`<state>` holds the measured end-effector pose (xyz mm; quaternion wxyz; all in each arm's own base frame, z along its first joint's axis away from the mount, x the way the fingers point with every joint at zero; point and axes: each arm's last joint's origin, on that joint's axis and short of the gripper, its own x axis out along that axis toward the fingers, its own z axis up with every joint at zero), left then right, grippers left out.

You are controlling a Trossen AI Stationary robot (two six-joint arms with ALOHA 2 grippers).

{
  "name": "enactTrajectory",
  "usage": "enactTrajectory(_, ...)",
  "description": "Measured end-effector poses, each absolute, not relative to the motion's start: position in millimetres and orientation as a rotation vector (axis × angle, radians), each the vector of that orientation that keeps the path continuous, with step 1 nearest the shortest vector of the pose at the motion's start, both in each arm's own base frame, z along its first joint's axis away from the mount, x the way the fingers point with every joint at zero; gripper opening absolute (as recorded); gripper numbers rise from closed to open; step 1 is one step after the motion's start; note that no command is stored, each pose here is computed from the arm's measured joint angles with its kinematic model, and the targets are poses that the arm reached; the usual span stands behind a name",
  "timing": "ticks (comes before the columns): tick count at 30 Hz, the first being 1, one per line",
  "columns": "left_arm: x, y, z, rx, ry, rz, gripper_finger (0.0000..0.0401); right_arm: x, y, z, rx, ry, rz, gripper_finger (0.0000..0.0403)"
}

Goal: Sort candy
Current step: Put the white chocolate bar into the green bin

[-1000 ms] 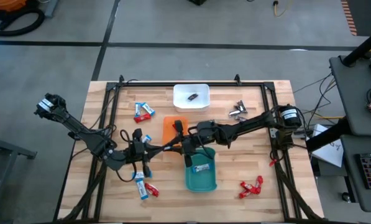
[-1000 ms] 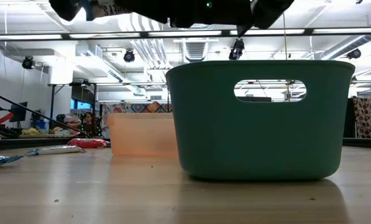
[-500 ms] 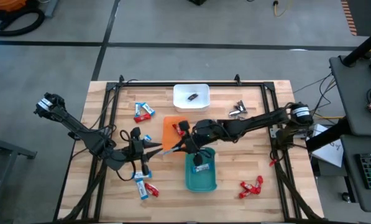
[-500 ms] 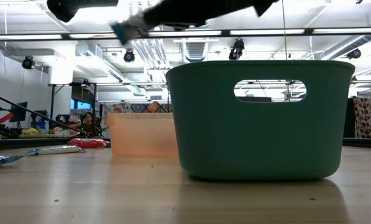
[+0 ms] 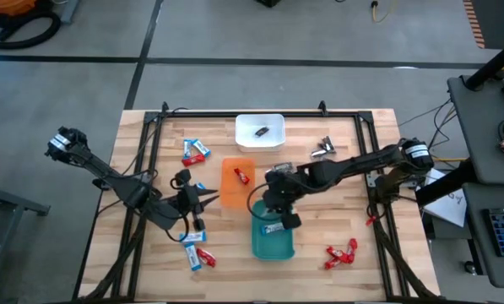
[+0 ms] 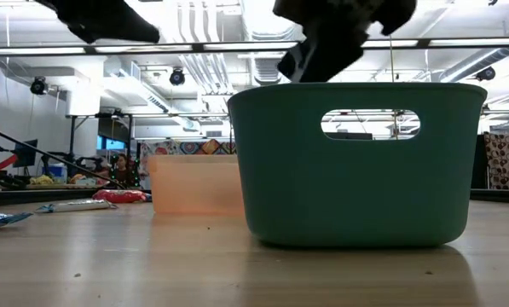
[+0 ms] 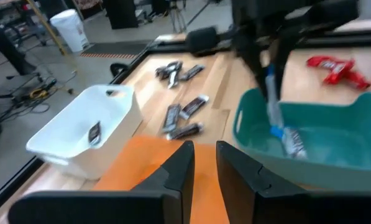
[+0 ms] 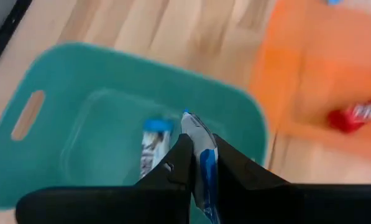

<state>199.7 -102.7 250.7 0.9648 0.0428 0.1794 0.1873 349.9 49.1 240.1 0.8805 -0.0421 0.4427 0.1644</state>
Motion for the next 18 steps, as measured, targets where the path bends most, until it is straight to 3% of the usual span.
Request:
enactTrajectory(9, 195, -88, 237, 0.112, 0.487, 0.464, 0.0048, 341, 57, 234, 0.018, 1.042, 0.301, 0.0034)
enactTrajectory(18, 195, -81, 234, 0.167, 0.535, 0.488, 0.0048, 341, 56, 233, -0.011, 1.043, 0.224, 0.0093)
